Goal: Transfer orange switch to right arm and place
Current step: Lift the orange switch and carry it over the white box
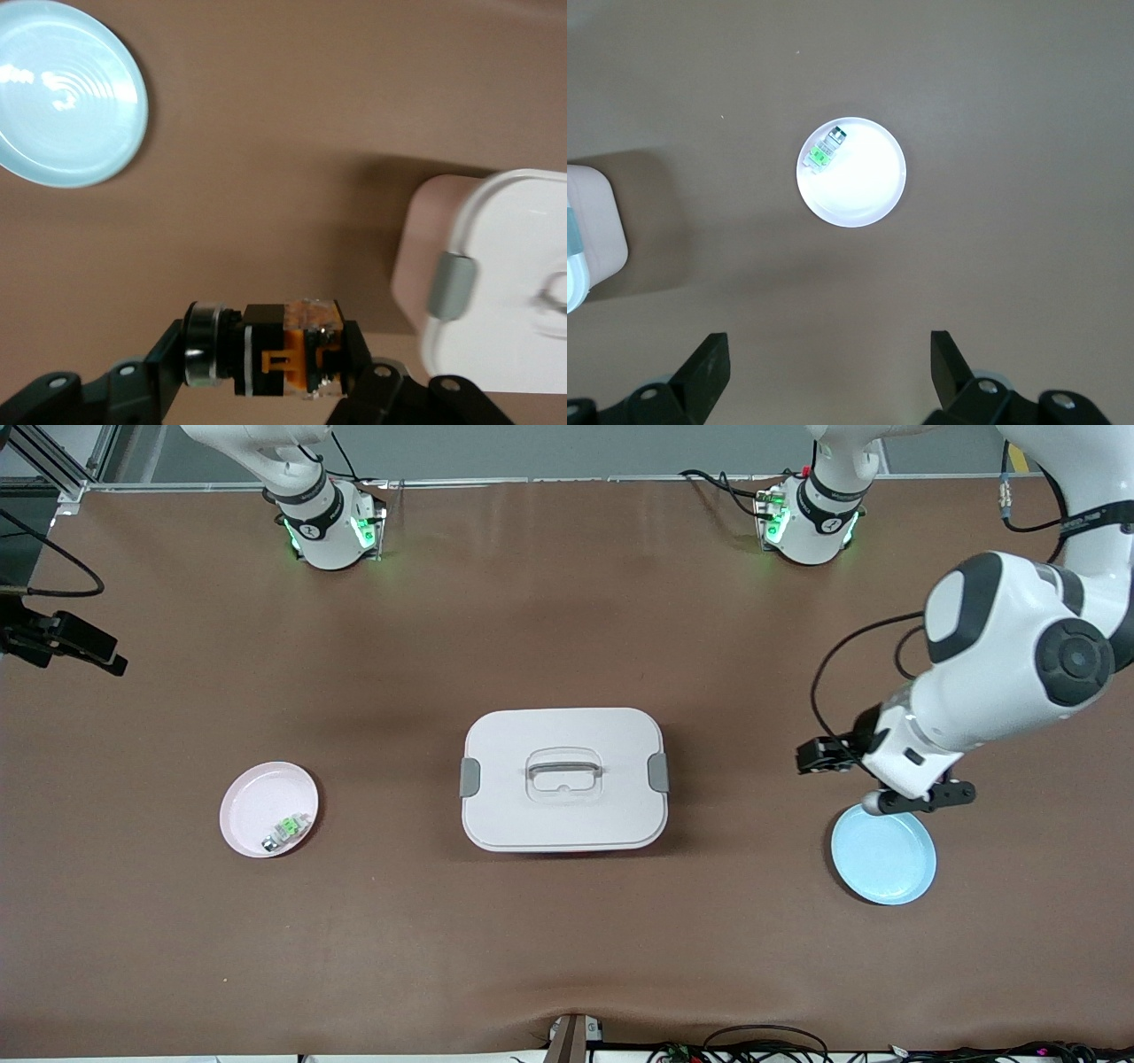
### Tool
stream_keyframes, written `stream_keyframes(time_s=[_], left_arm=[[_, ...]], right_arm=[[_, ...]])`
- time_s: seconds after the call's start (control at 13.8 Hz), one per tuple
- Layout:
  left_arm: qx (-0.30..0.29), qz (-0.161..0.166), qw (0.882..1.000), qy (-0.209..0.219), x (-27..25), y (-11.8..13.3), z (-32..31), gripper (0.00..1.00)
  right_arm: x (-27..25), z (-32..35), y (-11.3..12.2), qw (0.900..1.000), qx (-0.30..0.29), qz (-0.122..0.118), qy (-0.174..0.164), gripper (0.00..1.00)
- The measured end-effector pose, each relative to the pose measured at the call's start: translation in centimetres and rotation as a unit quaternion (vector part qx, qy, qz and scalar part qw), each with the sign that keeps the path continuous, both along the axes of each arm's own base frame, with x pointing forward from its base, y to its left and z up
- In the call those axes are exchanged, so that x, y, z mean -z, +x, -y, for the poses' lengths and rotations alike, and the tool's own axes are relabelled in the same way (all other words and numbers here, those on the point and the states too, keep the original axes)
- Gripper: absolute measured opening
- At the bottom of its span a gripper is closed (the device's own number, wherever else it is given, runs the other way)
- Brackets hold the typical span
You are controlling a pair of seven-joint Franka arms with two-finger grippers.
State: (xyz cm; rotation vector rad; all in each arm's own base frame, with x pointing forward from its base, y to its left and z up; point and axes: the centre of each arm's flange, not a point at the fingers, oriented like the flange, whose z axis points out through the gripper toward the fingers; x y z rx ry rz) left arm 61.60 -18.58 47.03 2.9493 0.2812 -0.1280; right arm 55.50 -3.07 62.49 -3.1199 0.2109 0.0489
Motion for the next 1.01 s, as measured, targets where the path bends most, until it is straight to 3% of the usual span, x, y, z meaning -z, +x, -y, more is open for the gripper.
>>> stream_keyframes(time_s=[0.72,1.01], left_arm=[[-0.154,-0.054,0.986,-0.028,-2.1,-5.2,19.2,0.72],[-0.196,-0.092,0.975,-0.056,-2.2,-6.6,23.5,0.72]], right_arm=[[5.6,1.1,2.4,0.999,0.007,-0.051,0.003,1.0],[5.7,-0.4,2.6,0.998,0.012,-0.049,0.044,1.0]])
